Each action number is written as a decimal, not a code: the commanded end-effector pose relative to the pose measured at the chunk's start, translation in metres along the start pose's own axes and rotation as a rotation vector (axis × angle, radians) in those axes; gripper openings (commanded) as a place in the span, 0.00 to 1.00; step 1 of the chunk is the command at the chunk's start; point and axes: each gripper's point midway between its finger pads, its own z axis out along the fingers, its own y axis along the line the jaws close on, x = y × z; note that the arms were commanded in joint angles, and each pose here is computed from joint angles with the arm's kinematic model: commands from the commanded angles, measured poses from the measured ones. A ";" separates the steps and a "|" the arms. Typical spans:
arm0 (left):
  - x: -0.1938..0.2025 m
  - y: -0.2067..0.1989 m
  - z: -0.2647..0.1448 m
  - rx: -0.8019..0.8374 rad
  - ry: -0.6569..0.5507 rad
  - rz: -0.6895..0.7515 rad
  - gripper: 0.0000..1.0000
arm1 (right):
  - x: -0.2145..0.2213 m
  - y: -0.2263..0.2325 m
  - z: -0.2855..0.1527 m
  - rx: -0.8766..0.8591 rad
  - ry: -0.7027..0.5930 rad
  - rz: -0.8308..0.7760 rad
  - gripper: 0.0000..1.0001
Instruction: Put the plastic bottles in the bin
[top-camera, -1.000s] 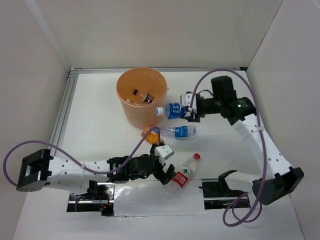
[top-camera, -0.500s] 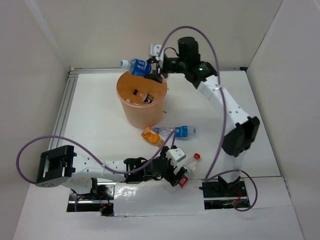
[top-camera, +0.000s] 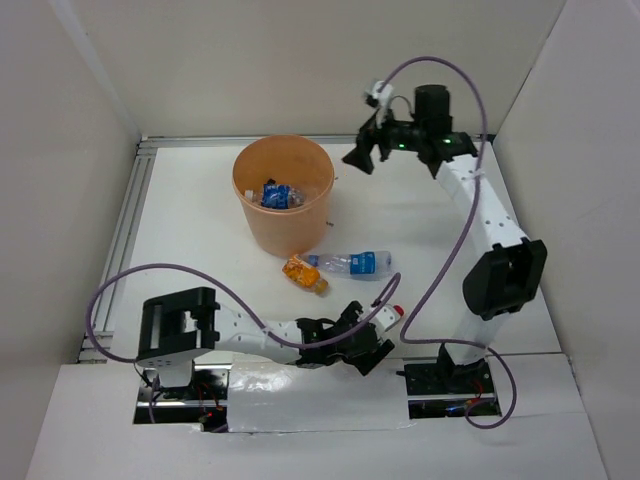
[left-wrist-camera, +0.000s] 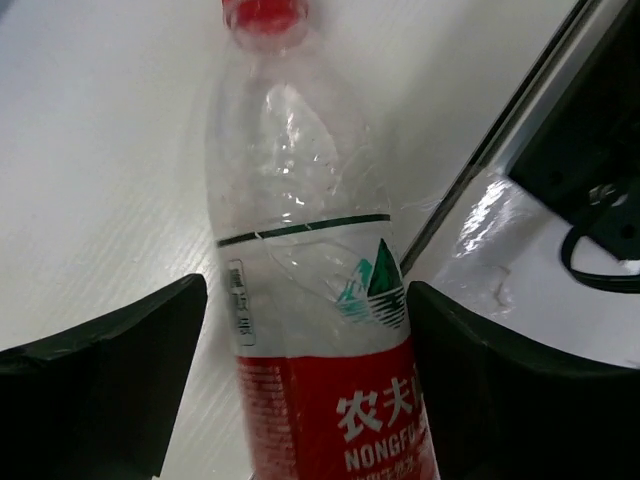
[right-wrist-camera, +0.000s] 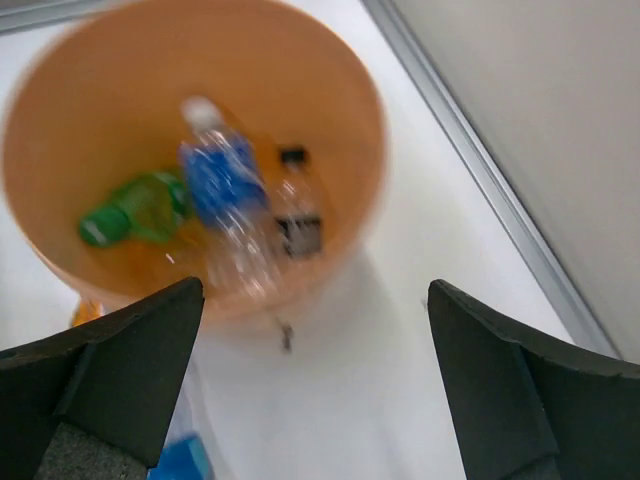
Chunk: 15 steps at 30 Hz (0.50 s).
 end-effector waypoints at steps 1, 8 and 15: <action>0.019 -0.002 0.009 -0.017 0.082 0.013 0.92 | 0.004 -0.020 -0.053 0.127 0.009 0.093 1.00; -0.009 0.027 -0.019 -0.155 0.010 0.001 0.07 | 0.104 -0.022 -0.110 0.138 0.171 0.292 1.00; -0.184 0.086 -0.132 -0.256 -0.417 -0.079 0.04 | 0.185 0.021 -0.126 0.025 0.273 0.257 0.20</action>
